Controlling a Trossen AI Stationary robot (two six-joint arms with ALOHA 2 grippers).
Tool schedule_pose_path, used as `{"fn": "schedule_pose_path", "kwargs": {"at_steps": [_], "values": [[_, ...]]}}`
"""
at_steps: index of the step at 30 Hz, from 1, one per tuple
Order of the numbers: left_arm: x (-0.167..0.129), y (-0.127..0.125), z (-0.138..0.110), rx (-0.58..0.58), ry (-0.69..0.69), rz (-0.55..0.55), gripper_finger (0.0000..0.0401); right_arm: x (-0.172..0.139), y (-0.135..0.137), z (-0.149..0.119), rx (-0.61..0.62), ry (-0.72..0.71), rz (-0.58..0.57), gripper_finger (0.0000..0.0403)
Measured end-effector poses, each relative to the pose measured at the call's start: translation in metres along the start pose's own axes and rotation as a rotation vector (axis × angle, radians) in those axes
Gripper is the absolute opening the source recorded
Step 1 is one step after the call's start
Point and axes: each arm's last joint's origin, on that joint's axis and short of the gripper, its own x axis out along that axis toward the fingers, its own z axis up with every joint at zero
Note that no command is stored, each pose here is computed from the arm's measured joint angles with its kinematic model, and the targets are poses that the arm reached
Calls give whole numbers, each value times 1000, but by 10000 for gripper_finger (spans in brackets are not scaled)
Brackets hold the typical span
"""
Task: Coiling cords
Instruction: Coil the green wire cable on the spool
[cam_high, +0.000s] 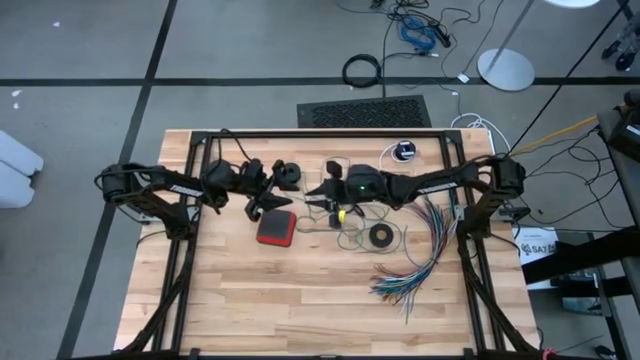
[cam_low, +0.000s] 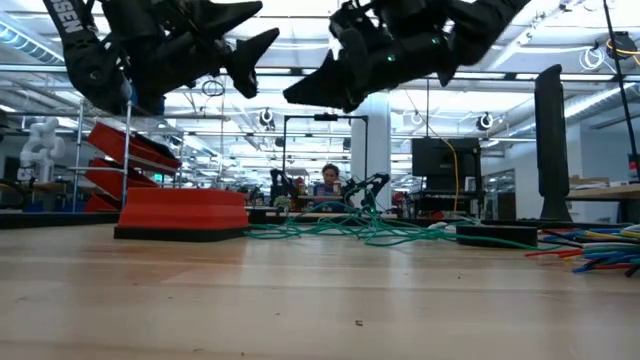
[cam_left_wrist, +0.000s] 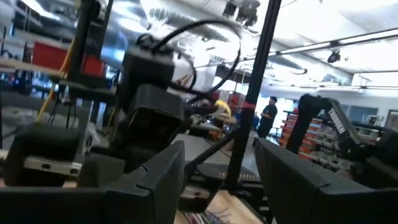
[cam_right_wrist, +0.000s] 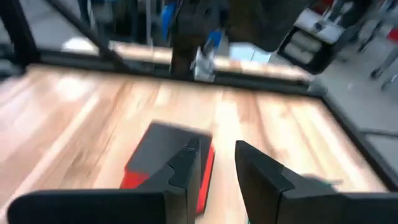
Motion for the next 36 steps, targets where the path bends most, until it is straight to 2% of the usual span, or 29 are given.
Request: {"fn": "schedule_pose_path", "kwargs": {"at_steps": [5, 8, 14, 22, 26, 30, 33, 36], "values": [[0, 2, -5, -41, 49, 22, 203, 2, -1, 5, -37, 125, 20, 89], [0, 3, -7, -25, 94, 43, 203, 2, -1, 1, -49, 208, 35, 89], [4, 9, -9, 5, 288, 197, 203, -6, 2, -20, -30, 443, 72, 89], [16, 8, 10, 179, 617, 423, 203, -24, 8, -45, 6, 757, 130, 89], [17, 2, 24, 275, 752, 520, 203, -30, 7, -52, -13, 860, 82, 89], [10, -3, 27, 322, 950, 604, 203, -32, 7, -57, -37, 879, 61, 89], [0, -5, 20, 288, 1087, 639, 203, -31, 9, -63, -59, 852, 66, 89], [-5, -8, 16, 256, 1157, 645, 203, -28, 11, -66, -80, 782, 75, 89]]}}
